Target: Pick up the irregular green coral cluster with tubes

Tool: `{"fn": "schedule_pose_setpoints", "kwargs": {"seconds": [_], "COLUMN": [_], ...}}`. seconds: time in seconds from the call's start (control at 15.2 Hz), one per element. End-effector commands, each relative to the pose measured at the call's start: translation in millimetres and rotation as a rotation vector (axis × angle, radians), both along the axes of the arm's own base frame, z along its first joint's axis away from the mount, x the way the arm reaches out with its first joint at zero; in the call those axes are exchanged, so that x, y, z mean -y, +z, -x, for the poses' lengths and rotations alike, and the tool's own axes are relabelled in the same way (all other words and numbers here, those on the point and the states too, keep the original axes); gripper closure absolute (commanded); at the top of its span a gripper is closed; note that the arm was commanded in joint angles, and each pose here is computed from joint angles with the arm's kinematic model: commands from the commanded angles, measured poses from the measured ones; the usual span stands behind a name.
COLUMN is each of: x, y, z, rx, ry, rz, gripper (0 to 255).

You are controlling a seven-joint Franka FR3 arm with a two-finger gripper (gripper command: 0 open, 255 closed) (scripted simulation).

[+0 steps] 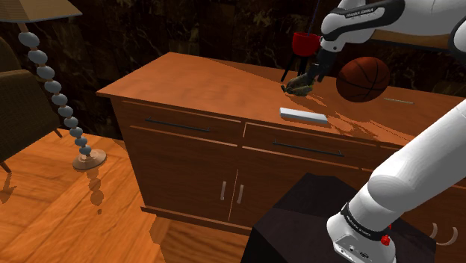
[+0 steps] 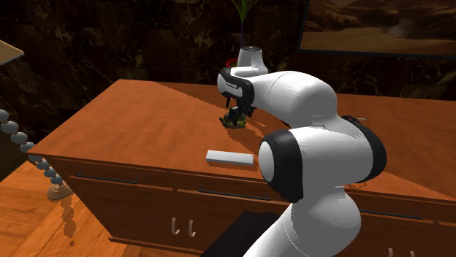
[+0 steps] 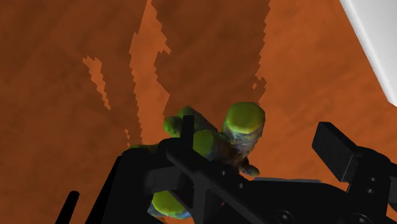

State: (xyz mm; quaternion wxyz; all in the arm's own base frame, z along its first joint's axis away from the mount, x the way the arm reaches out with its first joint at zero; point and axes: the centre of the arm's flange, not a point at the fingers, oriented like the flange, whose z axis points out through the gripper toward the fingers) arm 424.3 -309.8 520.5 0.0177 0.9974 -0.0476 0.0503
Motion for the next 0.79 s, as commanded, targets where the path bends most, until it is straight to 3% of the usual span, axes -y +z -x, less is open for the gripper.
{"fn": "schedule_pose_setpoints", "kwargs": {"seconds": [0.0,0.33,0.4,0.73], "x": [0.4,0.4,0.5,0.5], "y": [-10.4,-29.3,-28.5,-28.0], "z": [-0.1,-0.1,0.6,0.4], "rx": [0.001,0.001,0.001,0.001], "ry": [0.0,0.0,0.0,0.0], "rz": [0.0,0.0,0.0,0.0], "gripper": [0,0,255,255]}}
